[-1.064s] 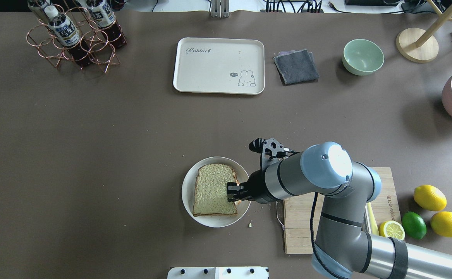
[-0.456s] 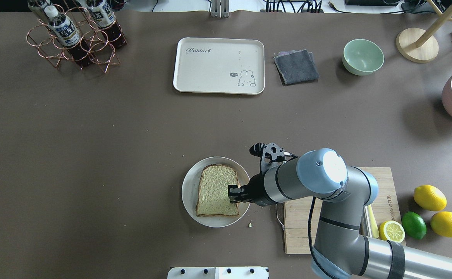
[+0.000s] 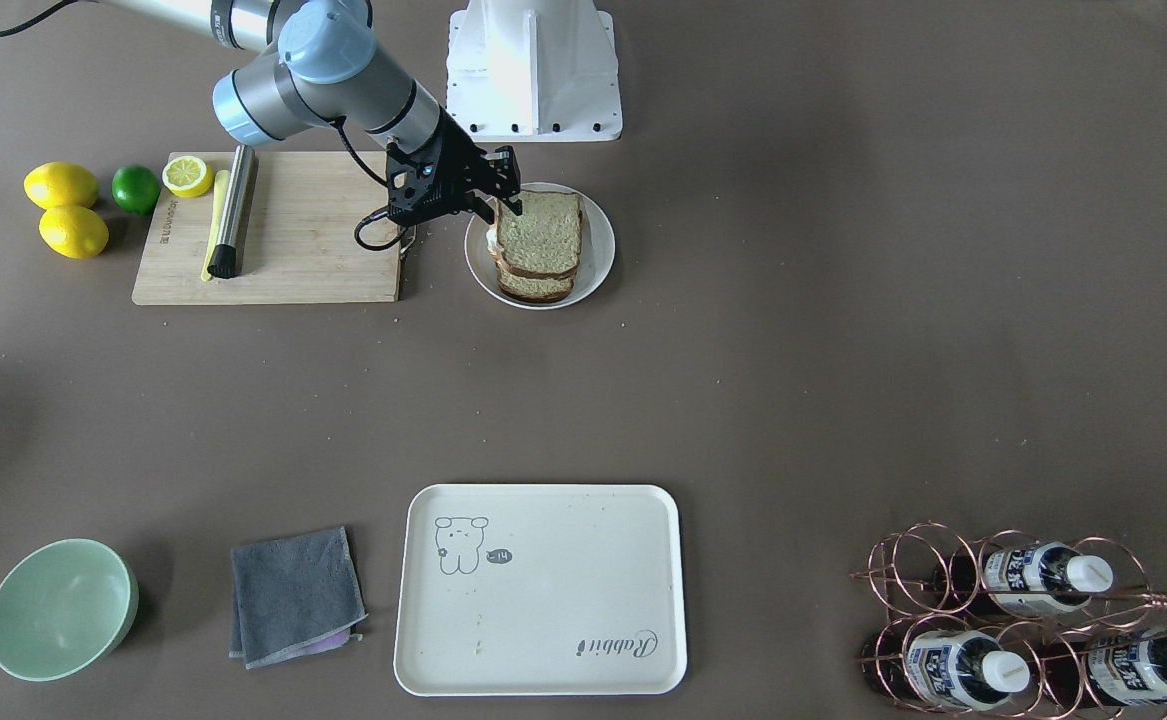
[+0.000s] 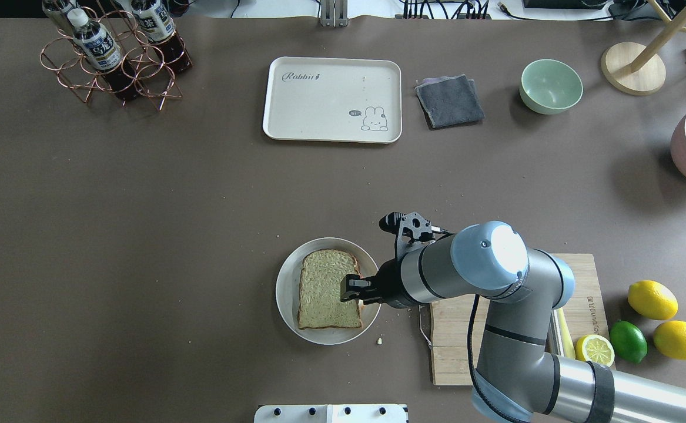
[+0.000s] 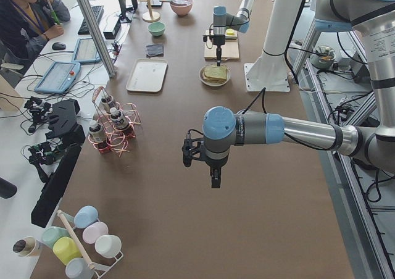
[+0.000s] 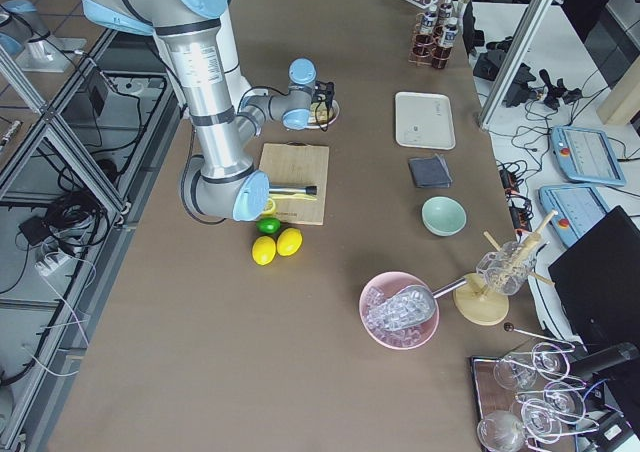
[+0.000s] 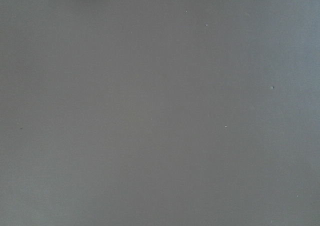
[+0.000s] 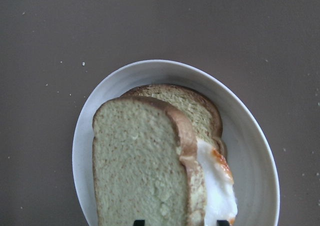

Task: Make sandwich and place on tray

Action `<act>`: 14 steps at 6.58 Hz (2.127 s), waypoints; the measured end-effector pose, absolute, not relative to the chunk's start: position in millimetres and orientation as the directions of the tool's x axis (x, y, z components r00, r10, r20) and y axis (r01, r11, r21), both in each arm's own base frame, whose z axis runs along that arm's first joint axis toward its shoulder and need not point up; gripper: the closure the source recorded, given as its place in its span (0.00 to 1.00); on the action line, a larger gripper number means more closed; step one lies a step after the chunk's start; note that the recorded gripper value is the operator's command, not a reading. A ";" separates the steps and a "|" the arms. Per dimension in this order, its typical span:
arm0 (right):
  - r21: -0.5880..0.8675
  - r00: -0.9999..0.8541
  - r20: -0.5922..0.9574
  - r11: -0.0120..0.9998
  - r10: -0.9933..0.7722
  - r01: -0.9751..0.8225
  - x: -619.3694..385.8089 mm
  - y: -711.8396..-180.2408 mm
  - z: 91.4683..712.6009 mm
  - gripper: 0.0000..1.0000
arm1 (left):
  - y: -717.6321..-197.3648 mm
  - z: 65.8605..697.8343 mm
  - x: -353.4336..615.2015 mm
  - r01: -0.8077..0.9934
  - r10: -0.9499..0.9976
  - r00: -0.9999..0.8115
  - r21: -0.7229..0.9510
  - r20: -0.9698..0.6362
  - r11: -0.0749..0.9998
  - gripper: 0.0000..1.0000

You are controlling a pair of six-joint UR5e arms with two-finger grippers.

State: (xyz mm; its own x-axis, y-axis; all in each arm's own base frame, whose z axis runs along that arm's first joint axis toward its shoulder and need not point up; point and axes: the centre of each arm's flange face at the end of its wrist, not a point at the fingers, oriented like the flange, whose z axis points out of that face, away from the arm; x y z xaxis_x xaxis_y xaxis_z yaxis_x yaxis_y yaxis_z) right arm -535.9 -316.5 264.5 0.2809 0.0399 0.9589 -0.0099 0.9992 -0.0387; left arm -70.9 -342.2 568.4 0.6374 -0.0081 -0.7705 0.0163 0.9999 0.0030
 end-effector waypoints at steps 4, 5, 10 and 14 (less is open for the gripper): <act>-0.110 0.281 0.954 0.994 0.108 -0.010 -447.7 -400.2 284.0 0.00 | -377.6 479.4 32.8 0.046 -0.023 0.456 -0.003 -0.890 0.999 0.02; -0.120 0.286 0.951 0.993 0.116 -0.005 -421.2 -417.1 296.0 0.00 | -379.3 459.0 69.5 0.034 -0.032 0.429 -0.019 -0.903 0.999 0.02; -0.048 0.347 0.937 0.999 0.041 0.011 -291.5 -449.1 393.0 0.00 | -389.6 339.7 289.2 0.047 -0.058 0.420 -0.042 -0.906 0.998 0.02; -0.012 0.380 0.925 1.000 0.016 -0.013 -236.7 -449.0 434.6 0.00 | -359.1 278.4 429.9 0.046 -0.077 0.382 -0.064 -0.921 0.997 0.02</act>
